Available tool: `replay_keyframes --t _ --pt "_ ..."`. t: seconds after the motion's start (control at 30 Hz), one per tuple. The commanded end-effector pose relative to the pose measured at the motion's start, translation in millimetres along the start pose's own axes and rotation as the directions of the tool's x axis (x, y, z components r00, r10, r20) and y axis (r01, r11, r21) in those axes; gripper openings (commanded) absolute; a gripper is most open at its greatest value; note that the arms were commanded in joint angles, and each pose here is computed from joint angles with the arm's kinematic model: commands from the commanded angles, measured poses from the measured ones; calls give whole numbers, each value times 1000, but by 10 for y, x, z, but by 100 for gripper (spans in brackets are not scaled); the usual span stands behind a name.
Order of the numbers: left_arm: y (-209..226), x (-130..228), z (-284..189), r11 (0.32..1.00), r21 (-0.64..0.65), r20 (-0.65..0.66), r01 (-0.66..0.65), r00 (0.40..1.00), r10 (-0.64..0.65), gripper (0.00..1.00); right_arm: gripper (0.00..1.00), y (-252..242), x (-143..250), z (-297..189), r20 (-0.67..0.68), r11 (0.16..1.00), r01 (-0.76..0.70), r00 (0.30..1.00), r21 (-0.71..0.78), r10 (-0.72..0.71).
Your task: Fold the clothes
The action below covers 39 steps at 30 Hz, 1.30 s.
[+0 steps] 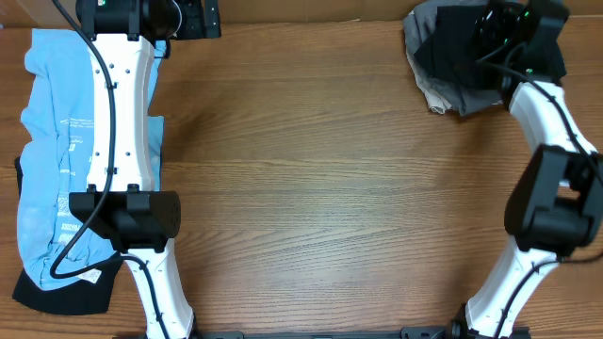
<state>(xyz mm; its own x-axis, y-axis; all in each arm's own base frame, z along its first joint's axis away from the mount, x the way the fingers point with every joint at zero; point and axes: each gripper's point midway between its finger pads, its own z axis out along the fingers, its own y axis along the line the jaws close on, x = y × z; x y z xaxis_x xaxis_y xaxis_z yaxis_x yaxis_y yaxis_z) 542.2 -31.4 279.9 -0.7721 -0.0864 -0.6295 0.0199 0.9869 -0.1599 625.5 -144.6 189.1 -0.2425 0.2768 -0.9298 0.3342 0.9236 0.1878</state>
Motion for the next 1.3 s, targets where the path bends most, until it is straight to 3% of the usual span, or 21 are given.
replay_keyframes --t 0.0,0.27,0.4,0.57,0.67,0.93,1.07,1.27 --pt "20 0 4 1000 -21 1 4 1000 -4 100 100 -310 311 262 -2 996 11 1000 88 -11" --pt "32 75 2 1000 -25 -30 -17 999 17 100 100 -492 1584 668 -213 995 50 977 89 -30" --pt "34 77 2 1000 -25 -31 -19 999 18 100 100 -503 1675 669 -241 995 28 970 95 -4" --pt "36 77 2 1000 -25 -31 -19 999 18 100 100 -296 933 613 -172 999 5 985 50 4" --pt "36 78 2 1000 -25 -31 -19 999 18 100 100 -136 163 451 -104 1000 -4 995 26 6" --pt "36 77 2 1000 -25 -31 -19 999 18 100 100 208 -1628 -598 38 1000 -5 999 -8 5" --pt "36 77 2 1000 -25 -31 -19 999 18 100 100 336 -2176 -1327 80 999 -5 997 -34 8" --pt "36 77 2 1000 -25 -31 -19 999 18 100 100 581 -2510 -2451 84 993 7 996 -119 3"
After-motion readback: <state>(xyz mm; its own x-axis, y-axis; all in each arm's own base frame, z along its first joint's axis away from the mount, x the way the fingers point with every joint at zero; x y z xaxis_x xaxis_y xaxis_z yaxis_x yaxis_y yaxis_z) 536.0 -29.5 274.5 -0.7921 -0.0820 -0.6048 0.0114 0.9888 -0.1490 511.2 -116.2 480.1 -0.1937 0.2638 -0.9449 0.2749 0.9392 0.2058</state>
